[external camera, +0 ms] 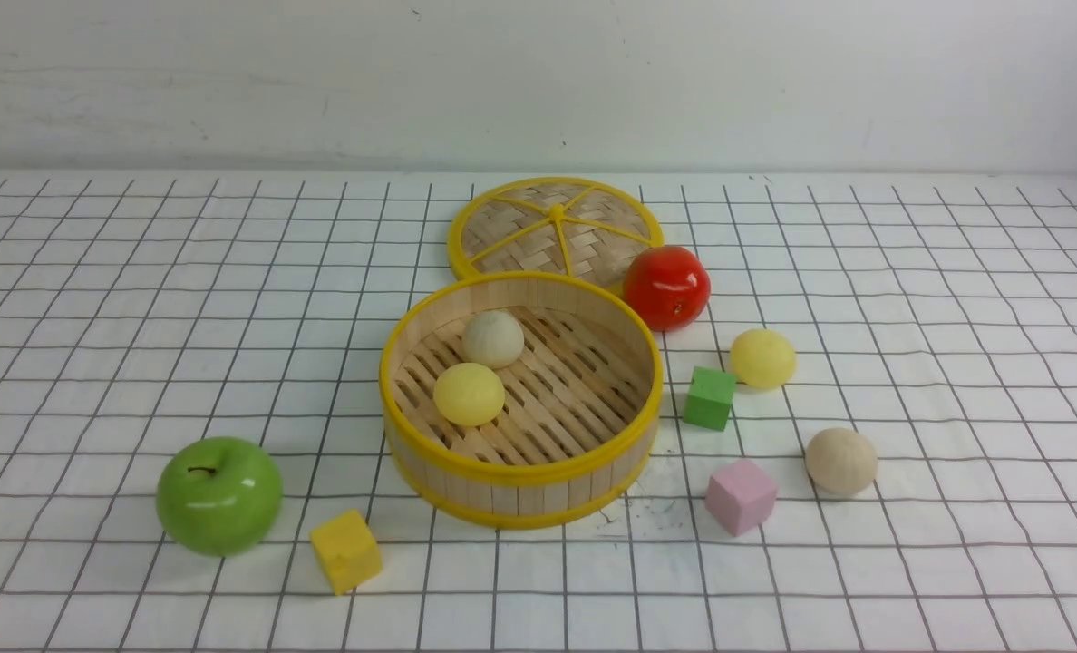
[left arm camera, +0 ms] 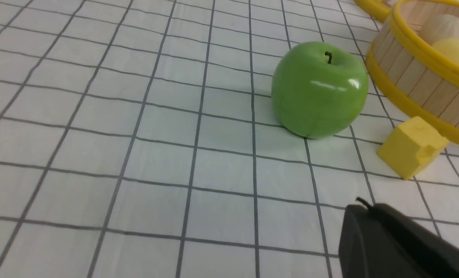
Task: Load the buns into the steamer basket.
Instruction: Use the right arm to grab a steamed stuffed bun
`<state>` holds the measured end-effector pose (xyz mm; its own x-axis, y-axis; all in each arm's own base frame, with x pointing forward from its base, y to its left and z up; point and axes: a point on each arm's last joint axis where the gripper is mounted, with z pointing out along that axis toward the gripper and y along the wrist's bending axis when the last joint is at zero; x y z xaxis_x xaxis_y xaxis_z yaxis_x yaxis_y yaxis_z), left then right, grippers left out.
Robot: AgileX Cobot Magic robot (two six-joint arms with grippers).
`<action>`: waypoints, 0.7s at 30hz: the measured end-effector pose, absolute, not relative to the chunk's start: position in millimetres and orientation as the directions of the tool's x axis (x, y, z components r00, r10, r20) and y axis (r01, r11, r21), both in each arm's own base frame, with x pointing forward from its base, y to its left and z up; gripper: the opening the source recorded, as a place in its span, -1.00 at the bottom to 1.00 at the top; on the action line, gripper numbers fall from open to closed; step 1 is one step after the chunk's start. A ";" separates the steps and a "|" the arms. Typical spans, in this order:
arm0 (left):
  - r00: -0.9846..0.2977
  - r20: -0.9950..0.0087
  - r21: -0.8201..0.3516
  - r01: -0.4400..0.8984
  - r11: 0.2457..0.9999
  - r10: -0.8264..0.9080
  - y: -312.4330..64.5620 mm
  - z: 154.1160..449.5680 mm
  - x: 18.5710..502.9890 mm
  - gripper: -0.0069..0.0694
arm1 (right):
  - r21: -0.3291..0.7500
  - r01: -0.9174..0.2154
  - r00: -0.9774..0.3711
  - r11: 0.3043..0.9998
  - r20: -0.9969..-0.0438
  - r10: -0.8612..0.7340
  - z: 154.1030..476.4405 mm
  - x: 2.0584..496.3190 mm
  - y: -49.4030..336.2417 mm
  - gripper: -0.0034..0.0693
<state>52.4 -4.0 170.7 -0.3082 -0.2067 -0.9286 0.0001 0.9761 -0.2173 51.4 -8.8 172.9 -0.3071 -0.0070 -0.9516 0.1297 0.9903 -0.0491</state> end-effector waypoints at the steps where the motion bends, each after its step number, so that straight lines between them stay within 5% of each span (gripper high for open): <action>1: -0.308 -0.929 -0.217 -0.001 0.976 -0.207 -3.9 170.7 52.4 -0.85 | -0.053 0.130 -0.306 0.990 -0.952 -0.011 173.1 51.4 -9.0 -0.24; 6: -0.308 -0.929 -0.217 -0.001 0.976 -0.207 -3.9 170.7 52.4 -0.85 | -0.051 0.127 -0.246 0.991 -0.969 -0.018 176.6 53.4 -8.6 -0.24; 17: -0.308 -0.929 -0.217 -0.001 0.976 -0.207 -3.9 170.7 52.4 -0.83 | 0.033 0.091 0.268 0.995 -0.963 0.007 222.1 53.3 -5.1 -0.24; 21: -0.308 -0.929 -0.217 -0.001 0.976 -0.207 -3.9 170.7 52.4 -0.82 | 0.174 0.036 0.389 0.984 -0.909 0.147 232.7 49.7 -5.4 -0.24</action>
